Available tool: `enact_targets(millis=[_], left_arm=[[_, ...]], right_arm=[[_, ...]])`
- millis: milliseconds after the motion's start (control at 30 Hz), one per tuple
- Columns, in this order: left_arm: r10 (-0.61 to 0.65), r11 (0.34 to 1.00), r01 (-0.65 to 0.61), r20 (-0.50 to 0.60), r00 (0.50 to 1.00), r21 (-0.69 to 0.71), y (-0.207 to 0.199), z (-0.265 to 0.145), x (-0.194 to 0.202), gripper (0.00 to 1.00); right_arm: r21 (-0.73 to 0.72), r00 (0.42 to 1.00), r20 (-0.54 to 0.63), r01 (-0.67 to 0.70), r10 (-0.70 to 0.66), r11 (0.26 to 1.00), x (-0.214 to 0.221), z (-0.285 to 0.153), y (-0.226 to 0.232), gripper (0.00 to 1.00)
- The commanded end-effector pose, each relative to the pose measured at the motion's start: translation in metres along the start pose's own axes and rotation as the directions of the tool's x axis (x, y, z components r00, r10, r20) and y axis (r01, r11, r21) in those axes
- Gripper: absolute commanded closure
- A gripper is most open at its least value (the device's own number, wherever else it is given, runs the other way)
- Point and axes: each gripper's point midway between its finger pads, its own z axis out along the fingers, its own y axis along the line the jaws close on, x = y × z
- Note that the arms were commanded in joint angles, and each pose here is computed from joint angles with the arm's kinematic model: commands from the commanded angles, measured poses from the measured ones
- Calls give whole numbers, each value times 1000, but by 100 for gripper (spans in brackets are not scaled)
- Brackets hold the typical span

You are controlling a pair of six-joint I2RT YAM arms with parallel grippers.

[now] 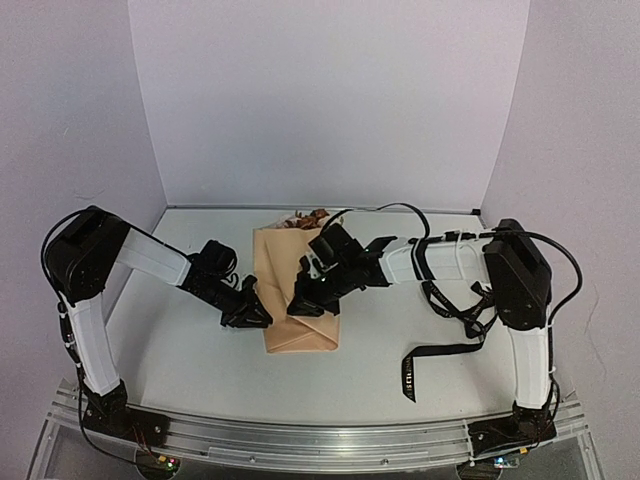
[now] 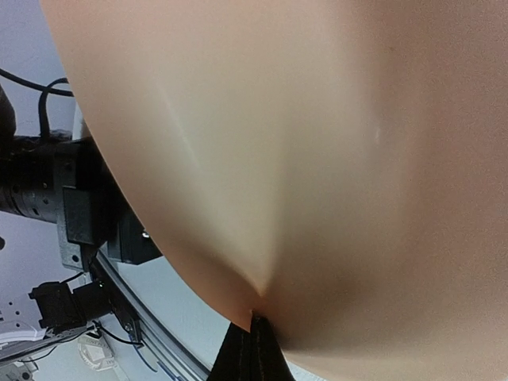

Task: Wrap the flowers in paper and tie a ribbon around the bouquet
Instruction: Fold the two-thirds-folded wrapping paper at the center of the board.

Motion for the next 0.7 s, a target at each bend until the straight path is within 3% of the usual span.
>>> enact_targets(millis=[0, 200, 367, 667], left_arm=[[-16, 1000, 16, 10, 1000, 9, -1, -1, 1, 82], [7, 999, -9, 34, 999, 43, -14, -11, -2, 81], [28, 995, -39, 118, 993, 92, -34, -36, -17, 79], [66, 993, -87, 229, 971, 85, -52, -56, -64, 63]], right_arm=[[-6, 1000, -9, -2, 2, 1000, -6, 16, -1, 100], [20, 999, -25, -20, 21, 1000, -3, 32, -14, 100], [33, 999, -22, -22, 23, 999, -3, 35, -19, 100], [43, 999, -23, -25, 26, 999, -3, 39, -23, 100]])
